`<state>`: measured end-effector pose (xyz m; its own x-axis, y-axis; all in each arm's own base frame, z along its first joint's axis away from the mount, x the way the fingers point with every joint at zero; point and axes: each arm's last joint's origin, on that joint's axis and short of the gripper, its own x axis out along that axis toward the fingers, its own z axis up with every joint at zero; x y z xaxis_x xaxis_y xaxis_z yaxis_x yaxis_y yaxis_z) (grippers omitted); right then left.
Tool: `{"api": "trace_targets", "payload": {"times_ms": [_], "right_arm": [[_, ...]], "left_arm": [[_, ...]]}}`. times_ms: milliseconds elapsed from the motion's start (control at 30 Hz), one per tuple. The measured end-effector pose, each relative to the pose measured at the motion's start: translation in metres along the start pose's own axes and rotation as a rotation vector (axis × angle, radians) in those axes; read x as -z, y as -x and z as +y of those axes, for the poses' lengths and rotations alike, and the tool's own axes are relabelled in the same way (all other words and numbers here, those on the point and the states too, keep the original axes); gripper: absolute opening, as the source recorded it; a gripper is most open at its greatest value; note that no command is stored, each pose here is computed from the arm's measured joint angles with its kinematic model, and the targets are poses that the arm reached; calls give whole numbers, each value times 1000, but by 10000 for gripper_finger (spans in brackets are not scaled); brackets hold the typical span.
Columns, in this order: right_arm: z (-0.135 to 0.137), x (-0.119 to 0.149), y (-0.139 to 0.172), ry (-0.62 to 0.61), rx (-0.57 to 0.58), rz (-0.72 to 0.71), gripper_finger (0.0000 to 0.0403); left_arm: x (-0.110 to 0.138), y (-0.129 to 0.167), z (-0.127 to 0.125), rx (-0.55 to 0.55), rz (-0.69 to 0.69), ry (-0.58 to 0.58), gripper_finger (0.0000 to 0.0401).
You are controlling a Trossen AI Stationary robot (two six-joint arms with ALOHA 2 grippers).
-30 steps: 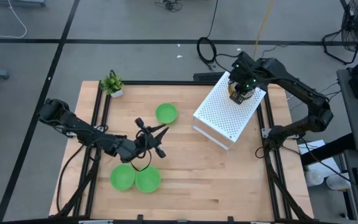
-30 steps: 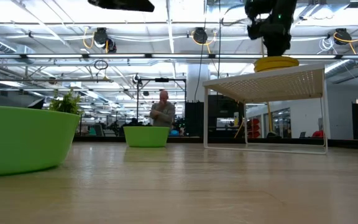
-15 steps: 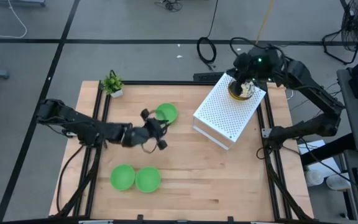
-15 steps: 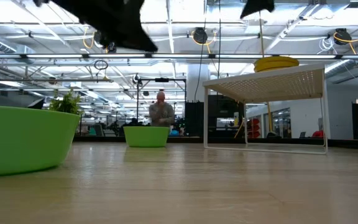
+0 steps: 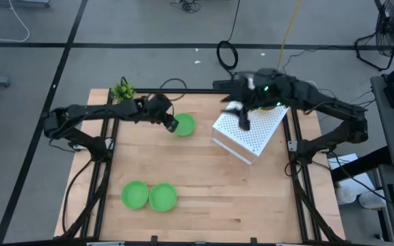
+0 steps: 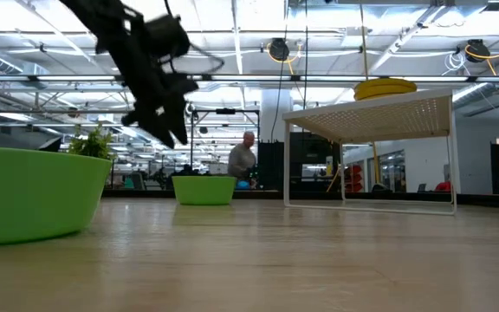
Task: Pick & Place Mini bowls
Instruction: Put the top green bowl on the shelf
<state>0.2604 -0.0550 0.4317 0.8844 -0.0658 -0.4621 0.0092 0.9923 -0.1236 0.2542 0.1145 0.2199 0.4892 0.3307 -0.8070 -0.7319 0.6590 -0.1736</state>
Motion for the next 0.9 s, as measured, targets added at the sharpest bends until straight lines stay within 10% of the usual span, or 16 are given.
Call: {"api": "trace_targets", "payload": {"times_ms": [200,467,900], "right_arm": [[32,1,-26,161,-76,-141,247],[53,19,-49,180,-123,-179,246],[102,77,-74,243,269,-20,166]], "left_arm": [[4,-30,16,33,164,60,257],[17,-65,19,-31,272,32,282],[19,-72,20,-97,261,17,180]]}}
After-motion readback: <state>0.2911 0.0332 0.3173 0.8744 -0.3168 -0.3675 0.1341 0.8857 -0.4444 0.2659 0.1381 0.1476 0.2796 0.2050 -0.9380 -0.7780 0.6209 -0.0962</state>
